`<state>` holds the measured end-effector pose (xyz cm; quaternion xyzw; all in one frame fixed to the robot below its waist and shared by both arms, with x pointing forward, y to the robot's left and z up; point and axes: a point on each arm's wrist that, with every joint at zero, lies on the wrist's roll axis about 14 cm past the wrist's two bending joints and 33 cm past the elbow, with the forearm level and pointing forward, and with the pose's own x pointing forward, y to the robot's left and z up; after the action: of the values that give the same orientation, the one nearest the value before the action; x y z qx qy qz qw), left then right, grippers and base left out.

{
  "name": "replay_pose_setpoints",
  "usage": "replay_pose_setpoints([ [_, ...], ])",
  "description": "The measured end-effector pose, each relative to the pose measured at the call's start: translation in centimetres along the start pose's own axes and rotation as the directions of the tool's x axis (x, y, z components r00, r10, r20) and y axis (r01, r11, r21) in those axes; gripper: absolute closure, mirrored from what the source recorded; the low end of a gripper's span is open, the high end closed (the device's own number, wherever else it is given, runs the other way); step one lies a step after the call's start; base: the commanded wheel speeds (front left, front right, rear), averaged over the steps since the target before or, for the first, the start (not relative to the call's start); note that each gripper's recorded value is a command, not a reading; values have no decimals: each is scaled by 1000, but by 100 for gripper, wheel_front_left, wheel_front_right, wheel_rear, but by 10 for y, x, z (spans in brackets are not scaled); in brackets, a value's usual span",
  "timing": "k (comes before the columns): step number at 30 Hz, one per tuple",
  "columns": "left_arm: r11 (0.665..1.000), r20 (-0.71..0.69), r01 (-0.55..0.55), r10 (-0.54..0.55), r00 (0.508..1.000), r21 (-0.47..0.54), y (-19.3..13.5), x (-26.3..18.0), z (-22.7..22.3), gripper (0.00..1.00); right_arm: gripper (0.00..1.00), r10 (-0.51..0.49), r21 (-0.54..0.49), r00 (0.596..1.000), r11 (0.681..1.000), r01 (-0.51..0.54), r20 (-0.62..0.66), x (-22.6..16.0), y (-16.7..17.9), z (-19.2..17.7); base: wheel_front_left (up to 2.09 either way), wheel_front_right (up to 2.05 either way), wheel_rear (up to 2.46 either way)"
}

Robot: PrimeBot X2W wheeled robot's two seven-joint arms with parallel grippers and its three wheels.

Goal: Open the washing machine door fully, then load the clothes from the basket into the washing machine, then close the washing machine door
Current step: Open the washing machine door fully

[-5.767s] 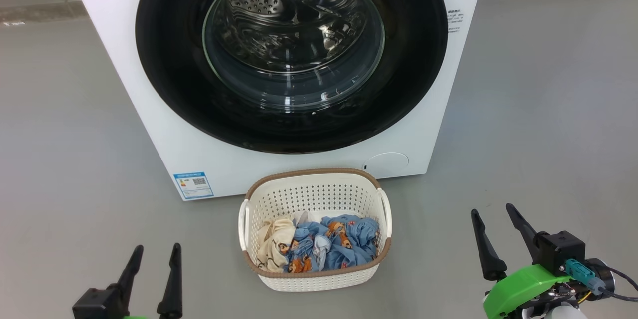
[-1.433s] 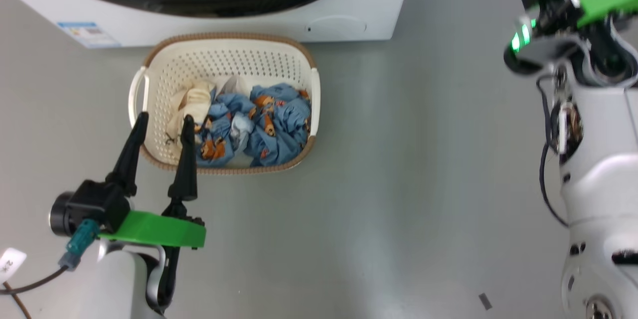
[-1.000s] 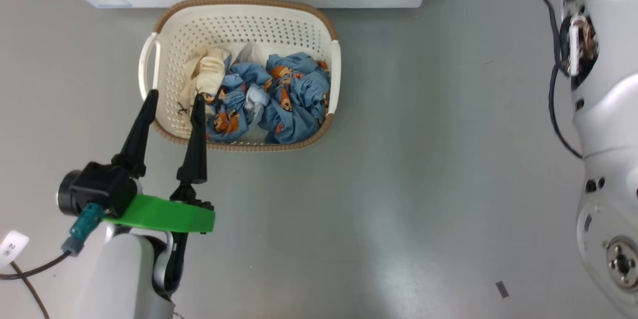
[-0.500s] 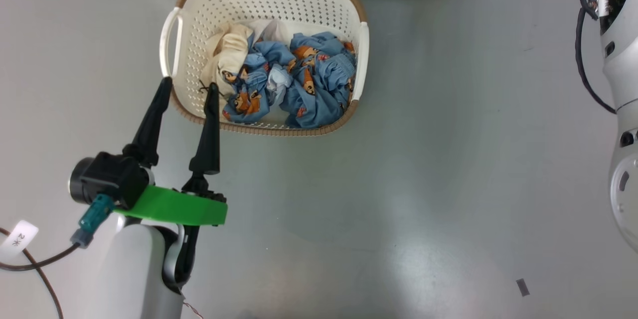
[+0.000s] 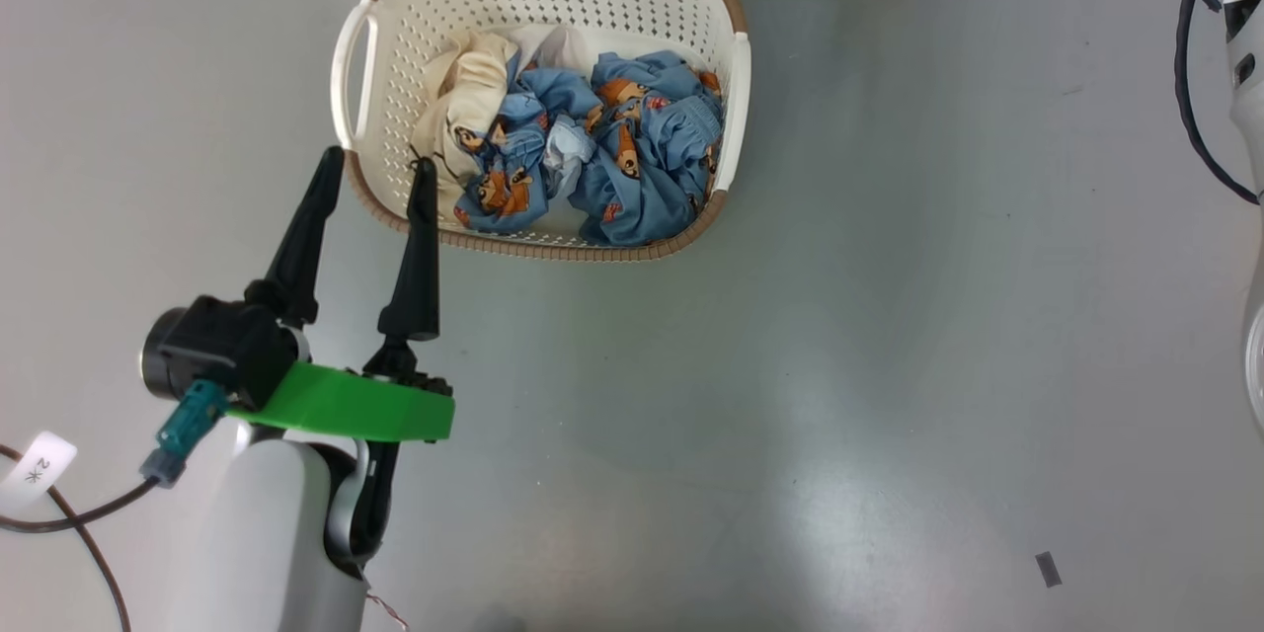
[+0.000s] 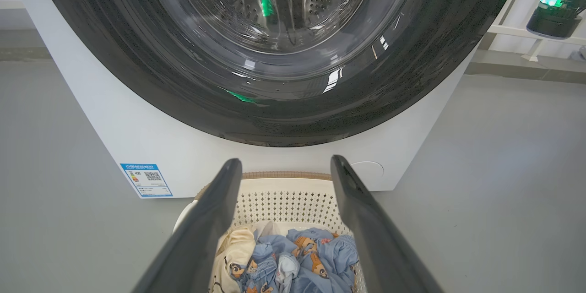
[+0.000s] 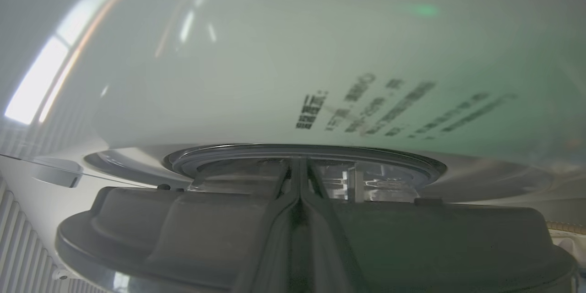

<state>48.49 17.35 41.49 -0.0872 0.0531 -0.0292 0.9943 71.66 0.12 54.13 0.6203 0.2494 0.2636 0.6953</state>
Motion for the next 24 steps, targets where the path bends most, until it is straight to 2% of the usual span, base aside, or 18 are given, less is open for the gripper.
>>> replay_pose_setpoints([
  [14,1000,28,4,-3,1000,-3,-4,0,11,0,100,-7,-81,990,997,-4,-138,-18,2,-22,0,0,0],
  [24,1000,51,14,-14,999,-7,-10,-1,22,0,100,13,-63,972,998,-28,-234,-41,-5,-56,0,0,0],
])
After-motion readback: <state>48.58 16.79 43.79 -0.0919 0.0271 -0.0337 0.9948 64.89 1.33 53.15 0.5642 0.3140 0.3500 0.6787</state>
